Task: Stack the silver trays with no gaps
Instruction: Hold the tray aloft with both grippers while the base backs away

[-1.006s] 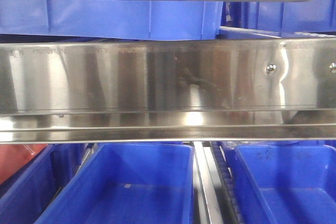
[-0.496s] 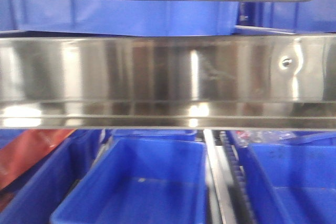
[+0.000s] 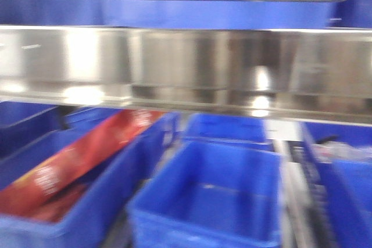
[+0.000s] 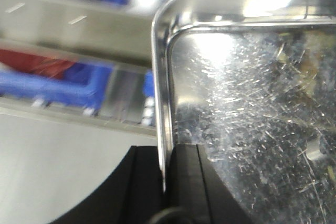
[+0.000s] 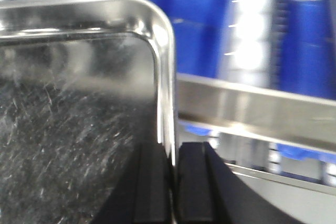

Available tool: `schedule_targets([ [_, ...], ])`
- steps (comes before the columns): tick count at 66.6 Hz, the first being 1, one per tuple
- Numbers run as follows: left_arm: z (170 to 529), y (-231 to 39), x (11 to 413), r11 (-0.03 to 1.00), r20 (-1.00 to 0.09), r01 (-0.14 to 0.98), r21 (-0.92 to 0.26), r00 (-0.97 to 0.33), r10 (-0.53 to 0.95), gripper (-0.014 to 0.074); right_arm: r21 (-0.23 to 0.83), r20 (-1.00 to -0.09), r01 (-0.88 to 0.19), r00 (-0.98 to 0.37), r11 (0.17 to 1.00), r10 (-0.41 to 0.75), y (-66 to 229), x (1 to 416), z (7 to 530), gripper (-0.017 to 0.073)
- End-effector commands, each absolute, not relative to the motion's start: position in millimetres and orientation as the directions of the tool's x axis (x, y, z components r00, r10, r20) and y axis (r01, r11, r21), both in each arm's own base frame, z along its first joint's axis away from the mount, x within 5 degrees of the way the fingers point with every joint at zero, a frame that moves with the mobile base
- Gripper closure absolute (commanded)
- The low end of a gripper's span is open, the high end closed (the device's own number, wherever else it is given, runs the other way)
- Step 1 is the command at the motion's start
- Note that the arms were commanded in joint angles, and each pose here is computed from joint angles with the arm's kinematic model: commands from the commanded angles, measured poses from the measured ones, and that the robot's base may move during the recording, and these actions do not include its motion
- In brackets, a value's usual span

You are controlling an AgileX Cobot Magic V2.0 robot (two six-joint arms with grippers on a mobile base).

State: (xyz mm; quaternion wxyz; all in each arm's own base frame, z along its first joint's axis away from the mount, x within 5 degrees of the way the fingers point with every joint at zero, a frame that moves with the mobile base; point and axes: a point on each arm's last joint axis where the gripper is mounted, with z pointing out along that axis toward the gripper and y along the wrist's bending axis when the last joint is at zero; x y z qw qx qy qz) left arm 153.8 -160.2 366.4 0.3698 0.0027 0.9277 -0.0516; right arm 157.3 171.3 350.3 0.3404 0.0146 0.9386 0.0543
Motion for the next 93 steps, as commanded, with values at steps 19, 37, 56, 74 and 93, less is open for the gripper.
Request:
schedule_targets([
  [19, 380, -160, 161, 0.995, -0.802, 0.098, -0.030, -0.597, 0.035, 0.0610, 0.155, -0.678, -0.065, -0.733, 0.986, 0.058, 176, 159, 357, 0.0582],
  [37, 390, -156, 168, 0.994, -0.871, 0.087, 0.063, -0.481, 0.098, 0.0610, 0.155, -0.678, -0.065, -0.733, 0.986, 0.058, 176, 159, 357, 0.0582],
  [56, 391, -155, 169, 0.993, -0.880, 0.084, 0.077, -0.463, 0.108, 0.0610, 0.155, -0.678, -0.065, -0.733, 0.986, 0.058, 176, 159, 357, 0.0582],
  [74, 391, -155, 169, 0.993, -0.880, 0.084, 0.077, -0.463, 0.108, 0.0610, 0.155, -0.678, -0.065, -0.733, 0.986, 0.058, 176, 159, 357, 0.0582],
  [93, 391, -155, 169, 0.993, -0.880, 0.084, 0.077, -0.463, 0.108, 0.0610, 0.155, -0.678, -0.065, -0.733, 0.986, 0.058, 176, 159, 357, 0.0582],
])
